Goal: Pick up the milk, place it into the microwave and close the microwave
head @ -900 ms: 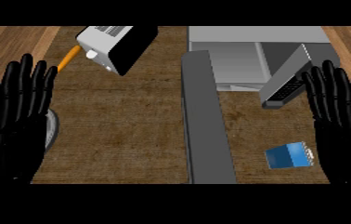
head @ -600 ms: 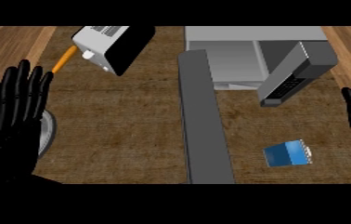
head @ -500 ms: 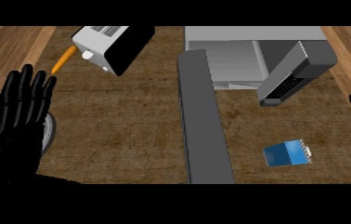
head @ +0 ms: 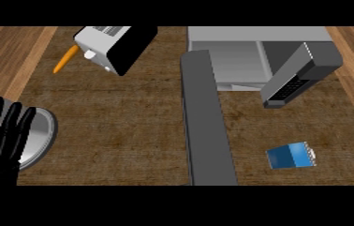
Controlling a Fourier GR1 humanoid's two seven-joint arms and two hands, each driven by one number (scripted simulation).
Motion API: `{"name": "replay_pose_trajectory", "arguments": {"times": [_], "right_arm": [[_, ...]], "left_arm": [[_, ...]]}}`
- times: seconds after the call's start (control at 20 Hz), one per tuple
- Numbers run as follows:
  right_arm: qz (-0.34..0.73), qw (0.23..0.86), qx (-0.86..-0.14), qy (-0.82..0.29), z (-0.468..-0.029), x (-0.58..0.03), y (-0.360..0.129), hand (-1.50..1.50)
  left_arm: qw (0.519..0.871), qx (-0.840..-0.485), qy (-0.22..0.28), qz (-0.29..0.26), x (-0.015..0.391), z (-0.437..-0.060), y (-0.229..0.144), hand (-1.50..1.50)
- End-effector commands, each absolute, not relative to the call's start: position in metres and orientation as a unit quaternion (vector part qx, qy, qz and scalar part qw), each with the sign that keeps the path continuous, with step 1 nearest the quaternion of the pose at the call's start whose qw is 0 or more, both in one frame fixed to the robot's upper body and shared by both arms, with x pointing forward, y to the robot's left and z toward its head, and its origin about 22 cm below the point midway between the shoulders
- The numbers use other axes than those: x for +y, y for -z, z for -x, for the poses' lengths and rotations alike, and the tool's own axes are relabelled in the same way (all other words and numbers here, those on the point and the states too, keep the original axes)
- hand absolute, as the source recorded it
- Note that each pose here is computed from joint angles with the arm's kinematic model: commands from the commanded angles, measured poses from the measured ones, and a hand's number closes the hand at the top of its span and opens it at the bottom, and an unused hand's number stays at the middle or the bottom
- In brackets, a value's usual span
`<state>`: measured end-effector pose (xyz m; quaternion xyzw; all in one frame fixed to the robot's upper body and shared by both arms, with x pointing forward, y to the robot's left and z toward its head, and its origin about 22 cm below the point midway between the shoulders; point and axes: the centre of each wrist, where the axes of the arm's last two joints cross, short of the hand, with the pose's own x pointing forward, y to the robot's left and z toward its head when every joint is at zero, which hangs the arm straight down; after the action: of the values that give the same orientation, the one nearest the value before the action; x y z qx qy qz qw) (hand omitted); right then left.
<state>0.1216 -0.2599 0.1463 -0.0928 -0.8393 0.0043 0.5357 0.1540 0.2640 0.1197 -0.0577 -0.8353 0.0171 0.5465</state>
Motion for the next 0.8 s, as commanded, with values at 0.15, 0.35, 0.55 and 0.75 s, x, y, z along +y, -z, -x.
{"name": "replay_pose_trajectory", "arguments": {"times": [0.15,0.35,0.55,0.75], "right_arm": [[0.131,0.56,-0.818,0.004,-0.11,-0.274,-0.141,-1.5],[0.144,0.566,-0.812,0.011,-0.123,-0.288,-0.105,-1.5],[0.169,0.586,-0.792,0.022,-0.127,-0.284,-0.07,-1.5],[0.197,0.606,-0.77,0.041,-0.143,-0.302,-0.045,-1.5]], "left_arm": [[0.55,-0.833,-0.016,0.063,0.285,-0.107,-0.132,-1.5],[0.548,-0.835,-0.024,0.053,0.294,-0.103,-0.138,-1.5],[0.546,-0.836,-0.02,0.061,0.29,-0.095,-0.134,-1.5],[0.543,-0.838,-0.017,0.056,0.293,-0.083,-0.134,-1.5]]}}
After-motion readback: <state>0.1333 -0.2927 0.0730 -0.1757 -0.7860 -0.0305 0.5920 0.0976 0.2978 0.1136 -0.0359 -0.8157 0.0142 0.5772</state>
